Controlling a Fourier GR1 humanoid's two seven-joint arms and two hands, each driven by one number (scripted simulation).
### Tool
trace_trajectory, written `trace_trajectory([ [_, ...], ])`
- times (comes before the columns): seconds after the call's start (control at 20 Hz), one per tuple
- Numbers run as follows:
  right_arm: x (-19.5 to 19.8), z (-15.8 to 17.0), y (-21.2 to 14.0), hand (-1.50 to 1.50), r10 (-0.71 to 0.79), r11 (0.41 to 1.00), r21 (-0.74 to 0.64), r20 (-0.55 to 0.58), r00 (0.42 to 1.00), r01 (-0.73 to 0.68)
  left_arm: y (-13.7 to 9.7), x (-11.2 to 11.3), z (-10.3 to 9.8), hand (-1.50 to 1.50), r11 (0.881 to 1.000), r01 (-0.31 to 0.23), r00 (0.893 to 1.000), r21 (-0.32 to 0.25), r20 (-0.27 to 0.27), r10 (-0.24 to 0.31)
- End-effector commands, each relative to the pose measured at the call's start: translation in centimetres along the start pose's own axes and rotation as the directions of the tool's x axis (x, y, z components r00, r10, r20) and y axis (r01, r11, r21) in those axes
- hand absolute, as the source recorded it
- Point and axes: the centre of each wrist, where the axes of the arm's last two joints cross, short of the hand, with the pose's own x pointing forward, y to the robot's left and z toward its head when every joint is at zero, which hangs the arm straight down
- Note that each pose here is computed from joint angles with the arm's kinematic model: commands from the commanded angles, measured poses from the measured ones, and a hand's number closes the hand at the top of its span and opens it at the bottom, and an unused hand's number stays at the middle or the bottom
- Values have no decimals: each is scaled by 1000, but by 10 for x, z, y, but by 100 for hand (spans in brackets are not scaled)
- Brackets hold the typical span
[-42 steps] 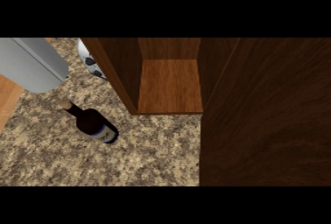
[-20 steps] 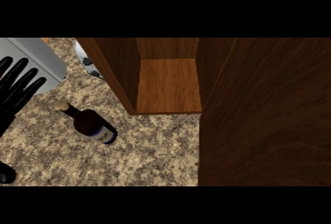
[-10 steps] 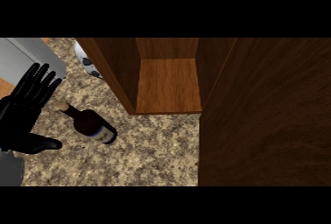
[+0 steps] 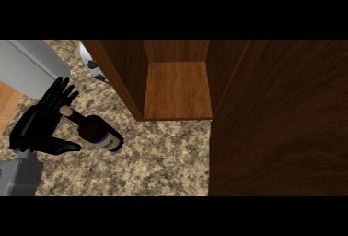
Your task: Pick up the wine, place it into the cabinet and close the cabinet
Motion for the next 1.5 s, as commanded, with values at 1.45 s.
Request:
trace_trajectory([
  [1.45, 24, 13, 17, -150, -42, 998, 53, 79, 996, 38, -22, -145, 4, -150, 950, -300, 952, -84, -96, 291],
])
